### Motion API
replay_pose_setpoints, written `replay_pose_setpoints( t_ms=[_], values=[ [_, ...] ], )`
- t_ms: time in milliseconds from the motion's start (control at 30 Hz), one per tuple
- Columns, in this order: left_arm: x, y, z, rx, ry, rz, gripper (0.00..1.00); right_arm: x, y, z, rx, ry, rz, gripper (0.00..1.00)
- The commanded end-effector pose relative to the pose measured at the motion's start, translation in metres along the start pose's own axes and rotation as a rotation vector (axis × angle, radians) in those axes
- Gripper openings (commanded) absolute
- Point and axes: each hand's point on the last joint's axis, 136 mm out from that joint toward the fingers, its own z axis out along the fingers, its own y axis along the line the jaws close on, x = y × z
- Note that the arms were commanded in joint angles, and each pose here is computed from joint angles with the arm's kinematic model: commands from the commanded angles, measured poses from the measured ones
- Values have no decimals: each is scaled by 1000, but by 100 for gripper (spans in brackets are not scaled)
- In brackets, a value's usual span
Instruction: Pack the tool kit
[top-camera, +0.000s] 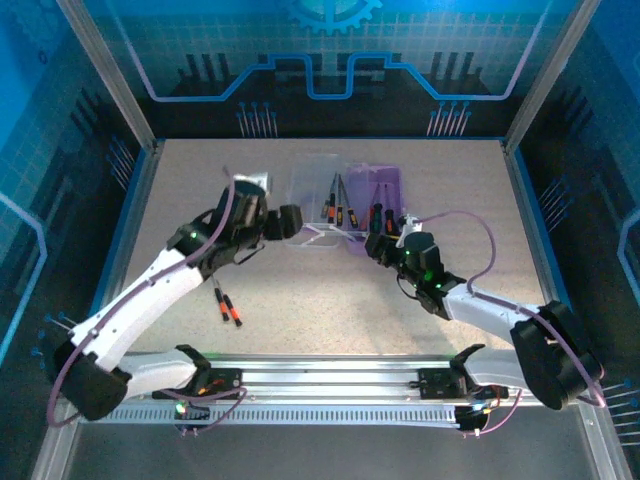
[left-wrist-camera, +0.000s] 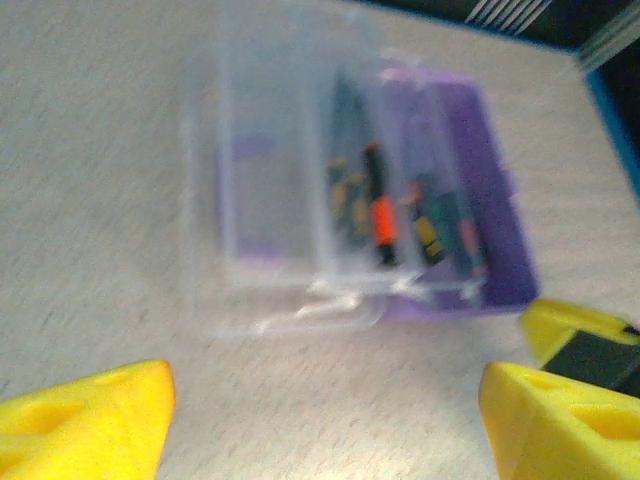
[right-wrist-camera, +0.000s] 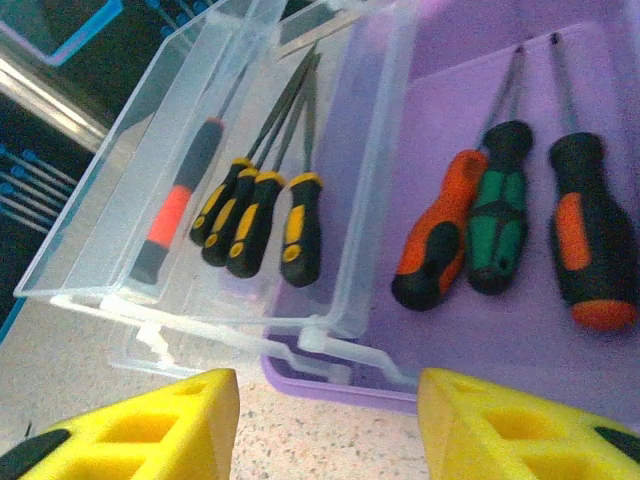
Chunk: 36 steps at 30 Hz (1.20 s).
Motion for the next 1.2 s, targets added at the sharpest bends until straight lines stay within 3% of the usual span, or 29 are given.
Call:
replay_pose_setpoints(
  t_ms=[0, 200, 367, 733, 900, 1167],
  values=[
    [29, 46, -10, -141, -13, -90, 89, -13, 44, 8, -152, -7, -51, 56],
    [93, 101, -31, -231, 30, -227, 94, 0, 114, -6, -355, -9, -316, 61],
    [136, 128, -39, -283, 87, -326, 92, 24, 114, -11, -282, 19, -509, 62],
    [193, 153, -34, -450, 286, -428, 68, 18, 81, -9, -129, -48, -457, 62],
    [211, 155, -25, -447, 332, -449, 53, 18, 79, -9, -119, -47, -442, 62],
    [231, 152, -13, -441, 400, -451, 44, 22, 74, -3, -96, -32, -434, 61]
  ],
)
